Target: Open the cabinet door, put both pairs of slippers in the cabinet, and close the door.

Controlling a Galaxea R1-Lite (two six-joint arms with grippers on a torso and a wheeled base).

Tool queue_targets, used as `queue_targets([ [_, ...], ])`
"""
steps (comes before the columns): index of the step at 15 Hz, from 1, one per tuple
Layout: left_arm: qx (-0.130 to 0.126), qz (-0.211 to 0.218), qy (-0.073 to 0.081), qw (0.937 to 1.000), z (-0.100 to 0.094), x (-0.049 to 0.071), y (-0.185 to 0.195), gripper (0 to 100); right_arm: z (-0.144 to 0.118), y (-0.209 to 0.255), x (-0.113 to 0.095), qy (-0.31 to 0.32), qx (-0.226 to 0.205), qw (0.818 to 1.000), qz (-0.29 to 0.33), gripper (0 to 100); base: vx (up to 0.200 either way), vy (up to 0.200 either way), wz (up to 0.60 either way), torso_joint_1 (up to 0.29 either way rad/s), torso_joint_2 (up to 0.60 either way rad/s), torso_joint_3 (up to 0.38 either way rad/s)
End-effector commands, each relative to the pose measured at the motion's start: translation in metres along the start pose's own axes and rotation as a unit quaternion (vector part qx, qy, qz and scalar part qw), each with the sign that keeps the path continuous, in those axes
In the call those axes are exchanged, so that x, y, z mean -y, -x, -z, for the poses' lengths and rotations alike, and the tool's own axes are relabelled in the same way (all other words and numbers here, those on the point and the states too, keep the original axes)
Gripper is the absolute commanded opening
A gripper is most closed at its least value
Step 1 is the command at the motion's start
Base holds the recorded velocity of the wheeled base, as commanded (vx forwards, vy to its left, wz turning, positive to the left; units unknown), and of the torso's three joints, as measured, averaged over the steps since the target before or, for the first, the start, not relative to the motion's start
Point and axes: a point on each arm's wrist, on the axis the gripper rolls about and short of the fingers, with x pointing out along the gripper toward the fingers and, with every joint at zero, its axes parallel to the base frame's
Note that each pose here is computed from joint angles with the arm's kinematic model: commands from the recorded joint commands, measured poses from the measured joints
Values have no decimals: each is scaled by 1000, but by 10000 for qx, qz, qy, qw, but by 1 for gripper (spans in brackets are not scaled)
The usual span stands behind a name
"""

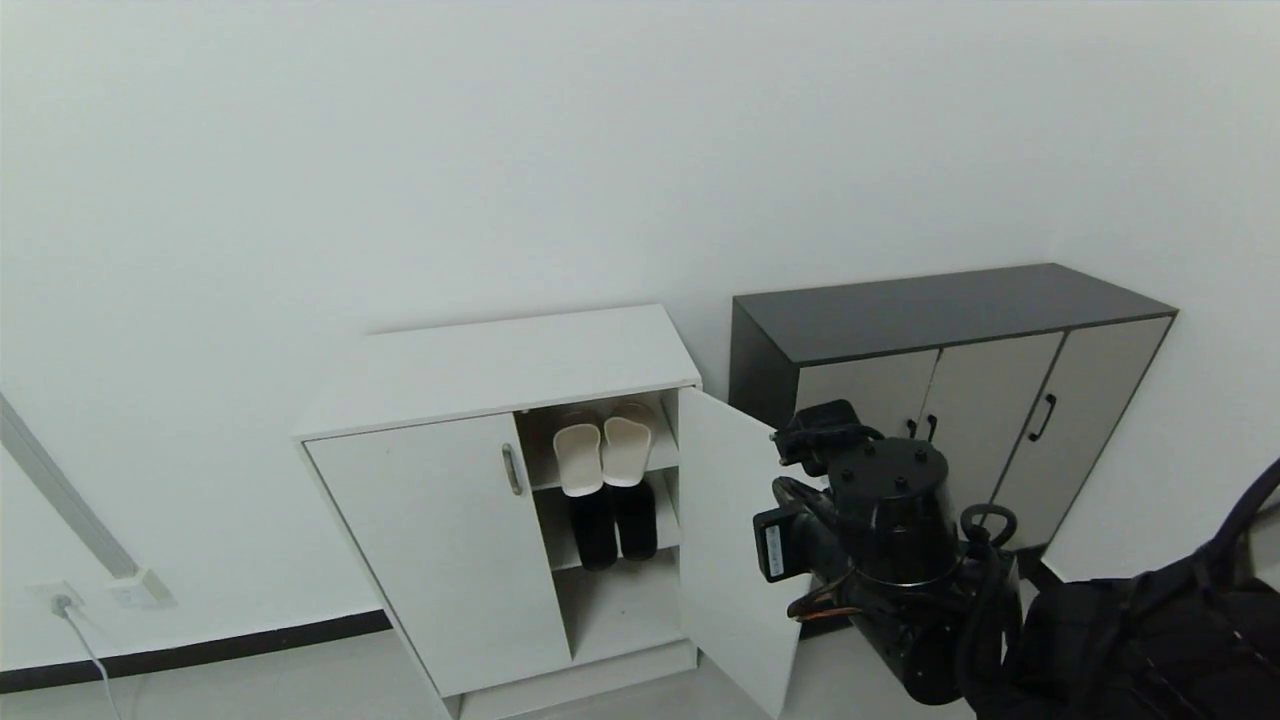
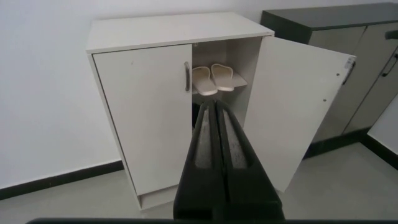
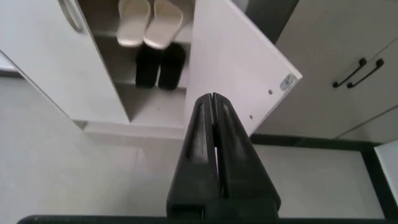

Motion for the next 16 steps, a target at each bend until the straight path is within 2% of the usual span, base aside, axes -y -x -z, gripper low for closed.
queue_targets([
  [1, -15, 8, 4, 10000, 0, 0, 0, 0, 0, -10, 3, -44, 27, 9999, 92, 0, 0, 0, 0, 0, 0, 0],
  [4, -7, 1, -4, 10000, 0, 0, 0, 0, -12, -27, 18, -171, 90, 9997, 149, 0, 0, 0, 0, 0, 0, 0],
  [7, -15, 16, -4, 10000, 0, 0, 0, 0, -23, -46, 39, -238, -80, 9995, 197, 0, 0, 0, 0, 0, 0, 0],
  [14, -7, 1, -4, 10000, 0, 0, 0, 0, -25, -121, 79, -486, 61, 9959, 763, 0, 0, 0, 0, 0, 0, 0],
  [16, -7, 8, -4, 10000, 0, 0, 0, 0, -20, -131, 89, -466, -163, 9966, 666, 0, 0, 0, 0, 0, 0, 0],
])
